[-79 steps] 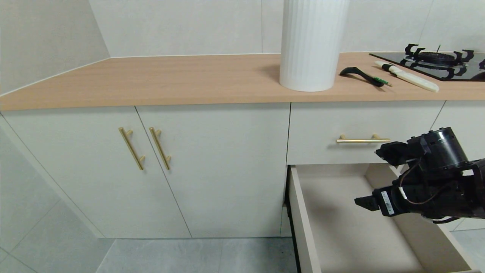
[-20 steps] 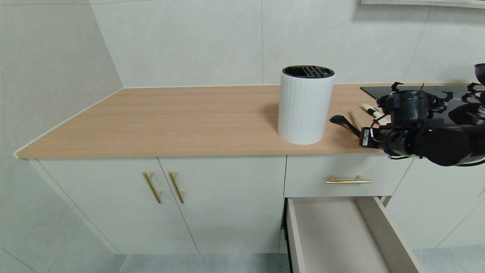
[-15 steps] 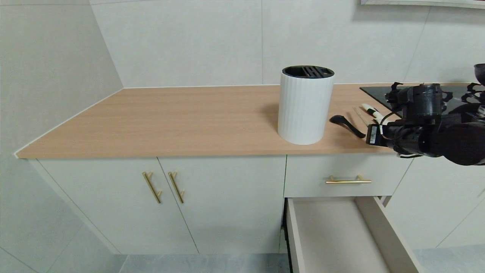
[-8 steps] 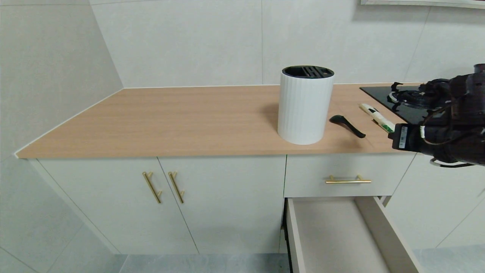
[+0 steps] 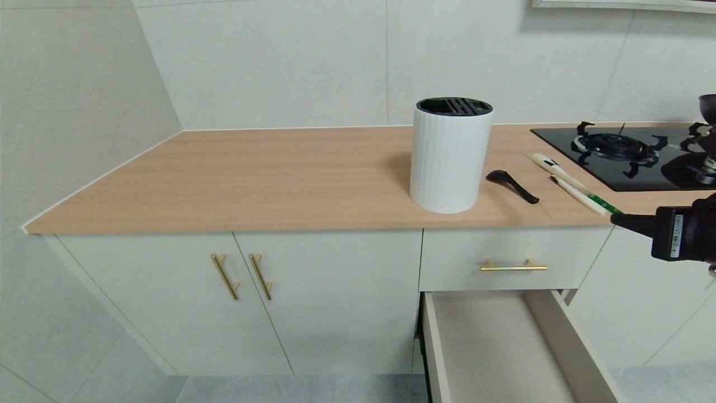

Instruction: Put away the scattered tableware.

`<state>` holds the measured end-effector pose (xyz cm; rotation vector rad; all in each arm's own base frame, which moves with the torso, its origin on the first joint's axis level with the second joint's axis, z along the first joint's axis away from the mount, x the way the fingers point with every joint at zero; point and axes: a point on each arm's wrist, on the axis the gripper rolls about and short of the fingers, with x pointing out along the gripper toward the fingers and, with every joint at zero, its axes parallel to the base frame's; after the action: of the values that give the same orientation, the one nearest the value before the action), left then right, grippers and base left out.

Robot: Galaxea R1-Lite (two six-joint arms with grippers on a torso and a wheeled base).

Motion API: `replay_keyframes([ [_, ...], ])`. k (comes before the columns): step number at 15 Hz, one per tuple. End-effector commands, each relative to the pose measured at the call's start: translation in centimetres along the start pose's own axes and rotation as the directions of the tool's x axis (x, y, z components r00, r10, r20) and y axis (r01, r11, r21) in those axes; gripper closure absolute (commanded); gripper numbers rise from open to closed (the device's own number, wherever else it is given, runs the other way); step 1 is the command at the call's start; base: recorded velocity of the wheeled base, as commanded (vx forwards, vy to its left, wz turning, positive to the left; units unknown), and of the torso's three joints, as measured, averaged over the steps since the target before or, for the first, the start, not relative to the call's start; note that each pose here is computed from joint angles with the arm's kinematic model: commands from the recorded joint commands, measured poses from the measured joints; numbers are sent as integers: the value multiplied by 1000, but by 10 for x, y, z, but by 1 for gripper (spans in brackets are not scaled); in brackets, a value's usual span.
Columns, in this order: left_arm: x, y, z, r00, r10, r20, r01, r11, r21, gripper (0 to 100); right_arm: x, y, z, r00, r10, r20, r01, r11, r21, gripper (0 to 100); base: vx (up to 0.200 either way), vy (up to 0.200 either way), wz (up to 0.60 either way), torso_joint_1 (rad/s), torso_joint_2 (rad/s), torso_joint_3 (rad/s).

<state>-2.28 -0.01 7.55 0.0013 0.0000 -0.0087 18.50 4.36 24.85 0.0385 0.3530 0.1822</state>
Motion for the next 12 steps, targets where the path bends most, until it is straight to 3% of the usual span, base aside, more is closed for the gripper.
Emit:
replay_keyframes([
  [1, 0, 0, 0, 1000, 1, 0, -1, 1000, 0, 0, -22, 0, -8, 998, 54, 22, -53, 997, -58, 100, 0, 0, 0, 0, 0, 0],
  [8, 0, 0, 0, 1000, 1, 0, -1, 1000, 0, 0, -26, 3, -28, 973, 213, -88, -224, 963, -152, 100, 0, 0, 0, 0, 0, 0],
  [12, 0, 0, 0, 1000, 1, 0, -1, 1000, 0, 0, -15, 7, -37, 961, 231, -150, -254, 954, -158, 100, 0, 0, 0, 0, 0, 0],
])
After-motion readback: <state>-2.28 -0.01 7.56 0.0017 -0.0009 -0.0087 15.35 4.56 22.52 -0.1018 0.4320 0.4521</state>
